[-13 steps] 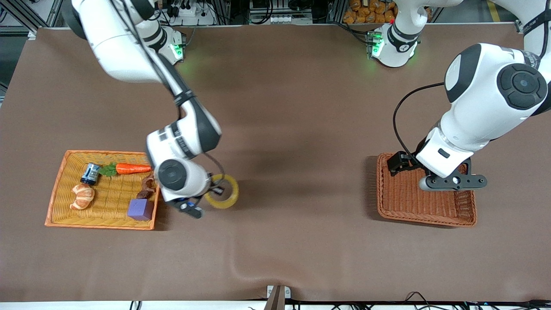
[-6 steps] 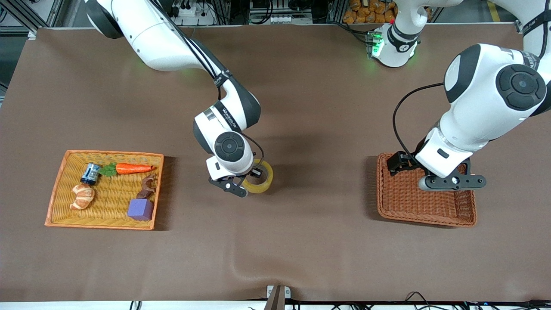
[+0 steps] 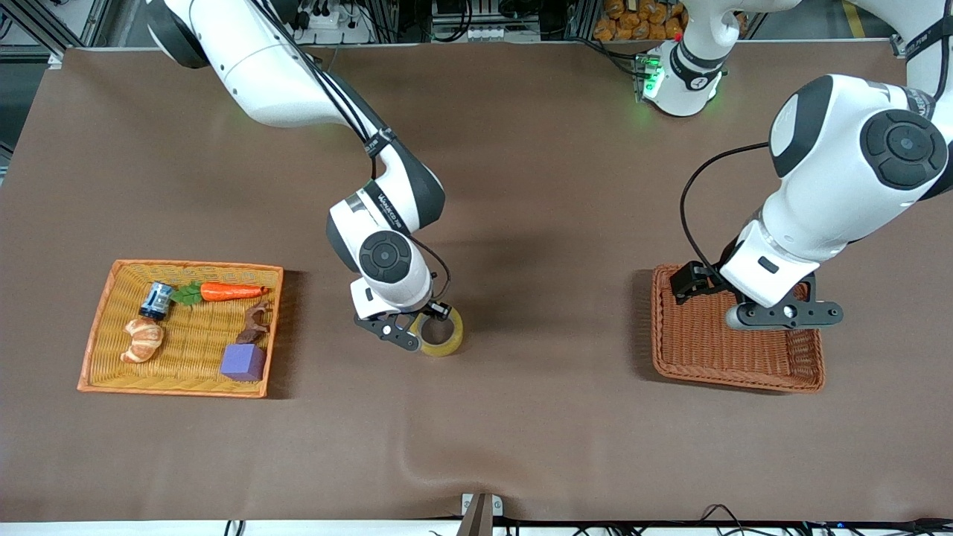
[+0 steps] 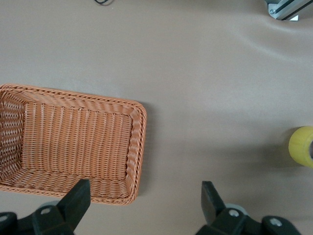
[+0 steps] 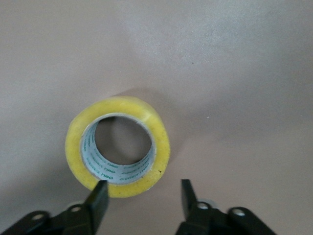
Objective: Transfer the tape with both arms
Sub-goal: 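Lift the tape roll and carry it to the table middle, then open the right gripper, release the tape, and draw back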
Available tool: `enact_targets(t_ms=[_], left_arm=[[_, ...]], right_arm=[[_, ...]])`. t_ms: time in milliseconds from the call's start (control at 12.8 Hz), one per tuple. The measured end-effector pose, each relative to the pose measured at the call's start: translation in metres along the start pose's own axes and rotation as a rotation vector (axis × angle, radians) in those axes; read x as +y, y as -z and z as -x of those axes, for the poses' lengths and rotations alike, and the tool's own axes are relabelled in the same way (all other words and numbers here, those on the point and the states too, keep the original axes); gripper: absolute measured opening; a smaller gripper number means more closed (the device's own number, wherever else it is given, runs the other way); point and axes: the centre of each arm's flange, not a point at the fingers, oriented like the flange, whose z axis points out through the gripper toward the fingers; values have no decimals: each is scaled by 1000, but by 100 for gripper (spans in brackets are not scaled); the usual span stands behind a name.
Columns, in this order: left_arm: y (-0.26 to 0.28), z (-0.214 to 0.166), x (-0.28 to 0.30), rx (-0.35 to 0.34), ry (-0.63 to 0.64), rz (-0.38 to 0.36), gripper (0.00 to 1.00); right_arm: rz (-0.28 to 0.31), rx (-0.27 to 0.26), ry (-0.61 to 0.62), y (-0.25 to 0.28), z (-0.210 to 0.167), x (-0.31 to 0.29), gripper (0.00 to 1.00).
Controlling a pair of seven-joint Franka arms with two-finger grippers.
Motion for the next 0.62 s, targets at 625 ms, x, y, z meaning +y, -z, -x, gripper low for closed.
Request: enact_targets(t_ms=[625], left_arm=[[-6, 5, 15, -13, -24, 3, 100]], right_arm=[[13, -10, -14, 12, -82, 59, 100]])
